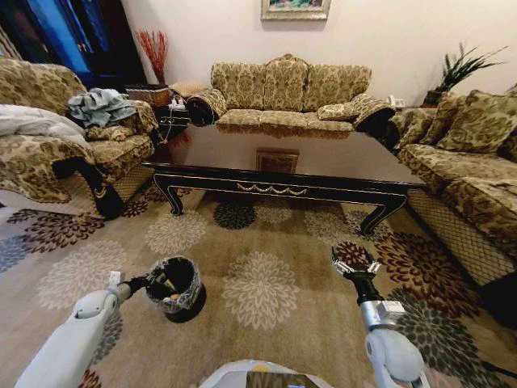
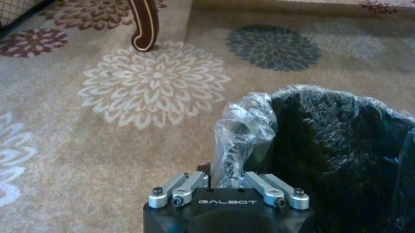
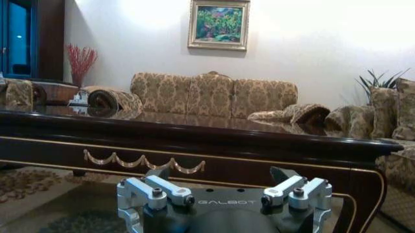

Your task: Move to the front of the table and place the trash on the table into the trash bin.

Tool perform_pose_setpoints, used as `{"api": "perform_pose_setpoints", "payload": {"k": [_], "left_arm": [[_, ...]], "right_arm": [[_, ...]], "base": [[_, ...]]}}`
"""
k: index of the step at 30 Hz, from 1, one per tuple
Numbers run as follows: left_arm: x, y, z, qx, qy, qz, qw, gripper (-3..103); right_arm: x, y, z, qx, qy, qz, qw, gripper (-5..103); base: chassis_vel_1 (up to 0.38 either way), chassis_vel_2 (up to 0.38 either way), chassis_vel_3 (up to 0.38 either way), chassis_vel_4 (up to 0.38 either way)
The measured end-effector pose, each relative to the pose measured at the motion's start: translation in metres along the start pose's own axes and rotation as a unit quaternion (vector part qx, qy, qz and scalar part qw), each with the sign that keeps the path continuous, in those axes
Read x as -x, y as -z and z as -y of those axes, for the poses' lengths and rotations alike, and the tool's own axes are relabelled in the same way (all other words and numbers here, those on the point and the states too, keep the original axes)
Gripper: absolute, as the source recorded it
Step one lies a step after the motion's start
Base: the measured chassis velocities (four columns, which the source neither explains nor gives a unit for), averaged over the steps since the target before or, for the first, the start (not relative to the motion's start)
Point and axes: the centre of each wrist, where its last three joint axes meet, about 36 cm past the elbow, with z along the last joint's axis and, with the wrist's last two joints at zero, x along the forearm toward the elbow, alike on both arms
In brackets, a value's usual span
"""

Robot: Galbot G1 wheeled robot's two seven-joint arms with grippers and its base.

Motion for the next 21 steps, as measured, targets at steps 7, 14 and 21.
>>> {"api": "perform_pose_setpoints", "payload": {"k": [7, 14, 21], "left_arm": [[-0.0001, -0.0001, 0.0001, 0.000, 0.000, 0.000, 1.0000, 19], [-0.0002, -0.0002, 0.0001, 0.000, 0.000, 0.000, 1.0000, 19], [-0.0003, -0.0003, 0.0002, 0.001, 0.001, 0.000, 1.0000, 19]], "right_arm": [[0.0000, 0.0000, 0.0000, 0.000, 0.000, 0.000, 1.000, 100], [-0.0001, 0.0000, 0.0002, 0.000, 0.000, 0.000, 1.000, 100], [-0.0001, 0.0000, 0.0002, 0.000, 0.000, 0.000, 1.000, 100]], "base": [[0.000, 0.000, 0.000, 0.000], [0.000, 0.000, 0.000, 0.000], [0.000, 0.000, 0.000, 0.000]]}}
